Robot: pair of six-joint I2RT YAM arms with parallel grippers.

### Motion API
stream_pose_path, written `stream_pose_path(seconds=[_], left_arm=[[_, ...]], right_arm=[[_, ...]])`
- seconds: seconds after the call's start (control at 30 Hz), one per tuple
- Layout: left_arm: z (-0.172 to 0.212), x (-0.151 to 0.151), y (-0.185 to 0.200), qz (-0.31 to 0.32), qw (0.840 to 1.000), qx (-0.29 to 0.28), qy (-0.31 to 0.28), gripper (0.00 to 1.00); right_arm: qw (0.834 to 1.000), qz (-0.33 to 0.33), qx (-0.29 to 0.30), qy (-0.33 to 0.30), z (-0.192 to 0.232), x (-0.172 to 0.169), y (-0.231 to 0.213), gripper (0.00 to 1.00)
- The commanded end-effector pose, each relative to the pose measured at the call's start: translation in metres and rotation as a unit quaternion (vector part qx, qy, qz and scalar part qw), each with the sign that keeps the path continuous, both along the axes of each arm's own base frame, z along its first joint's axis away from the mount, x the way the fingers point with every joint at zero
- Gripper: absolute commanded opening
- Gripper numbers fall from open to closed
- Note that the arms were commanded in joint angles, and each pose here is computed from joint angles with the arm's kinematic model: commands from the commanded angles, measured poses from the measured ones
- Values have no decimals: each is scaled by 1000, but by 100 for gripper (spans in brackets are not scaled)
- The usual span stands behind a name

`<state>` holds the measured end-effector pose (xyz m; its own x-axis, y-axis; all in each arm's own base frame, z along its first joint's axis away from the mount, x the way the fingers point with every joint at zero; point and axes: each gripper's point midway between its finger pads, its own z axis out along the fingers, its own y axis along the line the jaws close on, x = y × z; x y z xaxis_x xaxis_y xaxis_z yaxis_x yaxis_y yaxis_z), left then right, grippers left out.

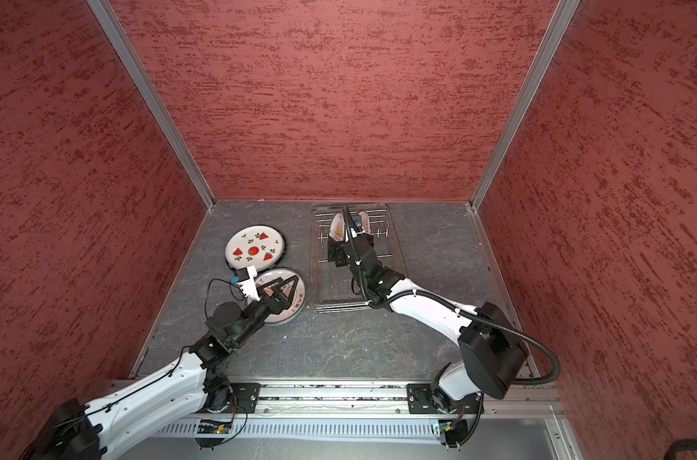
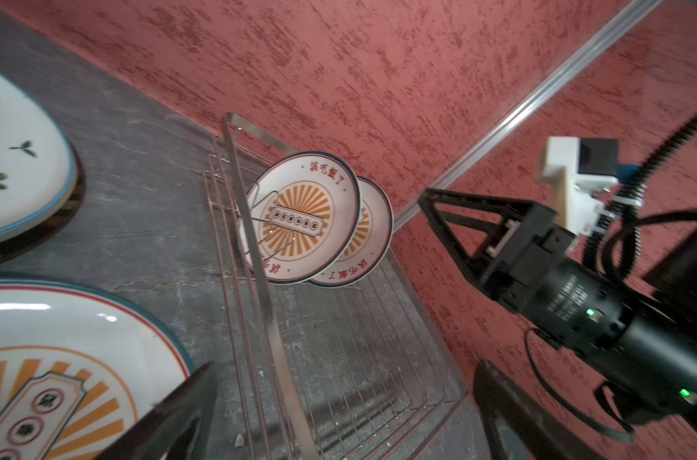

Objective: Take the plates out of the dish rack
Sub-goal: 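Open and raise the left gripper while the right gripper reaches into the rack, then grip the next sunburst plate in the rack with the right gripper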

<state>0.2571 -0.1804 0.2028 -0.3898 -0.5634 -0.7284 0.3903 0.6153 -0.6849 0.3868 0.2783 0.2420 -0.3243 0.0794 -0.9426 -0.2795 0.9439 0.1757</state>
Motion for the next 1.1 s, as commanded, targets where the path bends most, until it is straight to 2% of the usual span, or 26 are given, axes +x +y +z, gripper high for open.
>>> stream_pose_path(seconds=[0.0, 0.1, 0.3, 0.43, 0.67, 0.8, 1.07], left_arm=[[29, -4, -18, -52, 997, 6, -65, 99], [25, 0, -24, -61, 996, 8, -57, 99], [22, 2, -26, -67, 996, 5, -55, 99], [22, -5, -21, -58, 996, -16, -69, 99], [20, -4, -25, -57, 997, -3, -60, 99], [19, -5, -26, -59, 996, 1, -60, 99], [21, -12, -27, -49, 997, 18, -64, 99]], right_arm=[[999, -35, -15, 16, -4, 13, -6, 89], [999, -31, -18, 22, -8, 20, 0, 83], [996, -66, -45, 36, -21, 35, -1, 64], [993, -94, -61, 38, -28, 43, -6, 56], [990, -106, -81, 44, -36, 55, -1, 43], [989, -110, -92, 47, -37, 62, 3, 30], [984, -117, -118, 63, -45, 69, 6, 27]])
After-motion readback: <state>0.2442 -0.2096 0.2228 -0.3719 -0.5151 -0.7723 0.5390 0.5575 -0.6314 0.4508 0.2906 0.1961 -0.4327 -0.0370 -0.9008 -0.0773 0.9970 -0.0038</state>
